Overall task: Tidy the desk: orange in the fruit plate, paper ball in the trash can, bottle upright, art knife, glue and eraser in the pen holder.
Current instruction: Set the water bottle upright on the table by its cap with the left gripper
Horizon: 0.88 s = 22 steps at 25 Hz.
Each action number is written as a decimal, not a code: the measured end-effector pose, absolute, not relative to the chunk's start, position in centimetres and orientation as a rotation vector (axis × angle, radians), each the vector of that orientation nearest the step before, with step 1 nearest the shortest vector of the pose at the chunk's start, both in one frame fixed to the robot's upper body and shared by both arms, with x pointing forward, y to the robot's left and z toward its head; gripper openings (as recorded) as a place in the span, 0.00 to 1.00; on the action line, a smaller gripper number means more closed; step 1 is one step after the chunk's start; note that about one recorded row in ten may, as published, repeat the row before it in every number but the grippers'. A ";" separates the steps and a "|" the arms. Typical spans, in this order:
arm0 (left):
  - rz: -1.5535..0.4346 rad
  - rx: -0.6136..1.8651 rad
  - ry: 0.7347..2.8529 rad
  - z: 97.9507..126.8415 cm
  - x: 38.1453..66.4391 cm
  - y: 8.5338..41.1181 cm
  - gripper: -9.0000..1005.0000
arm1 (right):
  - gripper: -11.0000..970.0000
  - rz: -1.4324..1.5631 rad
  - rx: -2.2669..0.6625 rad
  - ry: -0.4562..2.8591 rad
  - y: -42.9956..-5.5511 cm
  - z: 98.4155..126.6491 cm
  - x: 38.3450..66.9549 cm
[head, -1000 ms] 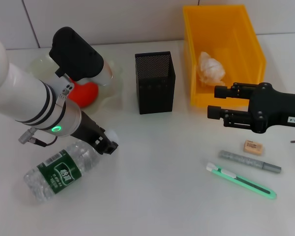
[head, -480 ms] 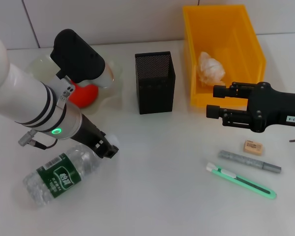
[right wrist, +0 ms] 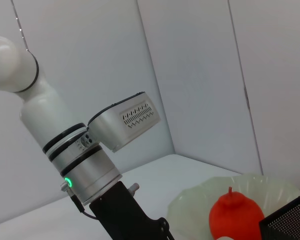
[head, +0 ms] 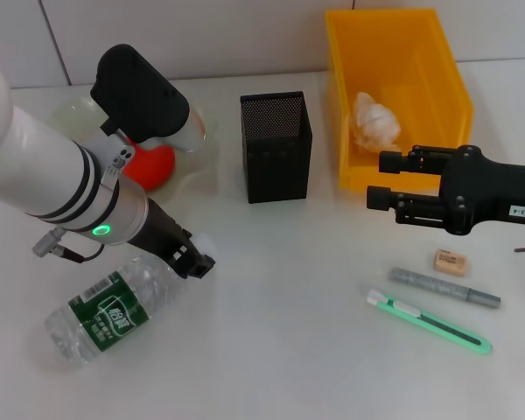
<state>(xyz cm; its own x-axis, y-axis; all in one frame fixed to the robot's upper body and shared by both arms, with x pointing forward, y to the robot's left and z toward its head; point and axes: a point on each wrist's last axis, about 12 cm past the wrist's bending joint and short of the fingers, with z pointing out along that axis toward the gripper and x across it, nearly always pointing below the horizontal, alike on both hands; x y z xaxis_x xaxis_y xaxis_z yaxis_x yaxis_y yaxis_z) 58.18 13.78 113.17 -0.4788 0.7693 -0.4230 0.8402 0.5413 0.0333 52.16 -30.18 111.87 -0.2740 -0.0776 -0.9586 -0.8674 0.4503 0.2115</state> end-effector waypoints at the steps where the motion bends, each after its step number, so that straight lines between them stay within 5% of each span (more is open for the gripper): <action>1: -0.251 1.315 2.394 113.2 58.2 13.8 0.45 | 0.66 0.964 -0.827 1.676 -30.2 111.9 52.2; 22: -0.256 1.330 2.364 114.4 57.9 13.4 0.45 | 0.66 0.953 -0.821 1.678 -30.2 111.8 52.3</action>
